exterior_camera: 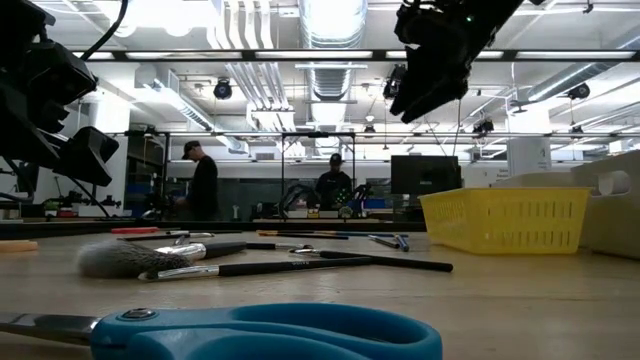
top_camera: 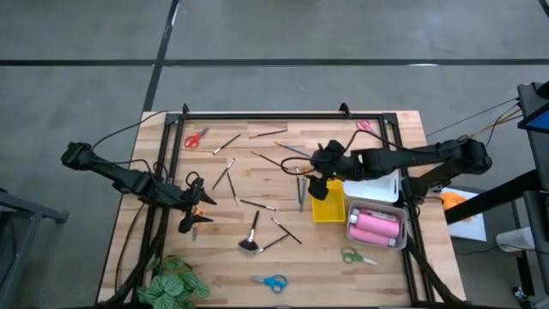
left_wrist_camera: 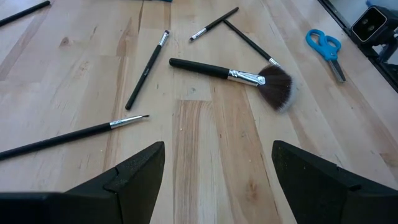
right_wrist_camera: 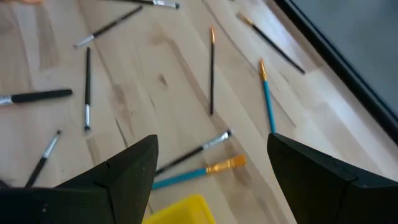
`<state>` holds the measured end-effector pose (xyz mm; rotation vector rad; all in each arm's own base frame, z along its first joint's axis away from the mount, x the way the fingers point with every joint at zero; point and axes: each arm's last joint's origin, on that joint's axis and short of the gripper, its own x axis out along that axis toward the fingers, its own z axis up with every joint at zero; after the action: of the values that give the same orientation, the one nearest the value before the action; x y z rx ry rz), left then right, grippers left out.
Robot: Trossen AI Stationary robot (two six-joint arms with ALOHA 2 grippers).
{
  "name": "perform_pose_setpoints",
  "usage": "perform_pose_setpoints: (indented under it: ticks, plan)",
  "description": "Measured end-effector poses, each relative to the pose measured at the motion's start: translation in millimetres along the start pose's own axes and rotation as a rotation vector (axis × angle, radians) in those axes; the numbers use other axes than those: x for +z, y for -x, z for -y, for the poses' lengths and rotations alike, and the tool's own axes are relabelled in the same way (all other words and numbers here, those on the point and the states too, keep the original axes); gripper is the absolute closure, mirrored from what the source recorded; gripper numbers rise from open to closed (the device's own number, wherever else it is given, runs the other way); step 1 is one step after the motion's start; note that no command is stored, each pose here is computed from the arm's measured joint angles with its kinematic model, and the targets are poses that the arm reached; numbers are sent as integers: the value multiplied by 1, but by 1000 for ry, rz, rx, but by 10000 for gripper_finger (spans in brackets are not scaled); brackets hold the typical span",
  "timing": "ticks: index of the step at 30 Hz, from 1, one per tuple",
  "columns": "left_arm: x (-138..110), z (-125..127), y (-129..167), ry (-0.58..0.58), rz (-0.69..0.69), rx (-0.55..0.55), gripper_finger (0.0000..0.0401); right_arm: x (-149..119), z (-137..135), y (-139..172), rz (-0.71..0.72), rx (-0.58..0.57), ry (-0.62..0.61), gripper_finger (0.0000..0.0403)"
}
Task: Pick & Place Paint Supplies
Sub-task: Put the blue paint brush into the white bin
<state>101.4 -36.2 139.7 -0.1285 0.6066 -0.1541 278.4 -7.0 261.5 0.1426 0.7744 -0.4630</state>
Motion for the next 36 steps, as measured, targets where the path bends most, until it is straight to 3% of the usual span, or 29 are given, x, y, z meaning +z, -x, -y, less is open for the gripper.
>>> perform_pose_setpoints:
  ticks: [7, 19, 24, 36]
  plan:
    - [0, 0, 0, 0, 0, 0, 101, 13, 16, -12, 93, -6, 16, 106]
    - [0, 0, 0, 0, -1, 0, 101, 6, 99, -95, -107, -2, -60, 106]
    - [0, 0, 0, 0, -3, 0, 101, 3, 121, -122, -174, -24, -51, 106]
    - [0, 0, 0, -1, -4, 1, 101, 9, 124, -160, -246, -17, 1, 106]
